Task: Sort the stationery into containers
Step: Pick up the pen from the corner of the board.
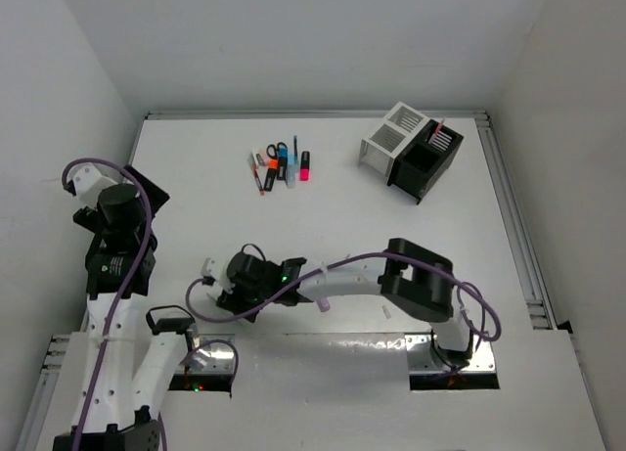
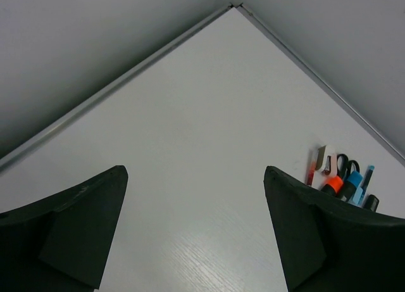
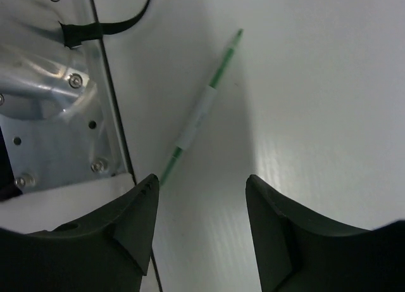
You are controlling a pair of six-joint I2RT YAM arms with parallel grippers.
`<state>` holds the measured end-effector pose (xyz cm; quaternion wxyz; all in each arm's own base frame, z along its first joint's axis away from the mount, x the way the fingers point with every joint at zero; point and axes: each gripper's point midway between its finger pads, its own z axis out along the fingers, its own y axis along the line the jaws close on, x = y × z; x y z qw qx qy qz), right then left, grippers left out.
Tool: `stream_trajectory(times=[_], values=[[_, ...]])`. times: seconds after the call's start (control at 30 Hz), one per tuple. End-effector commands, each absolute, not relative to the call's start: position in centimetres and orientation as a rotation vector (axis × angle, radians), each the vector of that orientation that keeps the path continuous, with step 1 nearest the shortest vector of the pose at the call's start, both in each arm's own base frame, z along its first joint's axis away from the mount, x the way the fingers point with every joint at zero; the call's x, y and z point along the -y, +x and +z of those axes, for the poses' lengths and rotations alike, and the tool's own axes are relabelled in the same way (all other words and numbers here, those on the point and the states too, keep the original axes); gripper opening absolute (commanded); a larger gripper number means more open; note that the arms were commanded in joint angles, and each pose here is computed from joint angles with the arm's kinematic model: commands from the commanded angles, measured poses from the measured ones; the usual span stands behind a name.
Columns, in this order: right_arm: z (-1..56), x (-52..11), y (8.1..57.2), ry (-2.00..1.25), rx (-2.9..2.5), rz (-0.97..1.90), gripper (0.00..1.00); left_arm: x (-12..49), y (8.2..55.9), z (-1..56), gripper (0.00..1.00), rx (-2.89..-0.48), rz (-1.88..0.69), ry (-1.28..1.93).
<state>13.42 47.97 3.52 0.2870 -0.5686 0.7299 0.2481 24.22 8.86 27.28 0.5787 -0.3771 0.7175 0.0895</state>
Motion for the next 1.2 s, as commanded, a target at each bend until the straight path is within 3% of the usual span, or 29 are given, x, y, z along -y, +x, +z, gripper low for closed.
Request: stream_trajectory(times=[0.0,0.3,0.67,0.87,1.17], values=[[4.3,-51.6,12.9,-1.428,-1.919,0.696,0.56,-9.7,23.4,31.4,0.87,-1.553,0.224,-0.859],[2.2,-55.3,13.3,-1.267,-1.921,0.559,0.48,-7.7,21.6,34.4,0.88,-1.525,0.177,-0.758],[-3.0,-48.8,13.6,-1.183,-2.117,0.331,0.27,-6.9,20.2,36.7,0.88,-1.463,0.14,-0.721],[-3.7,-46.8,13.6,-1.188,-2.153,0.27,0.0,-6.5,20.2,36.2,0.88,-1.467,0.122,-0.703],[2.6,-44.9,20.3,-0.874,-2.141,0.452,0.0,-3.7,21.5,33.9,0.87,-1.588,0.014,-0.607]])
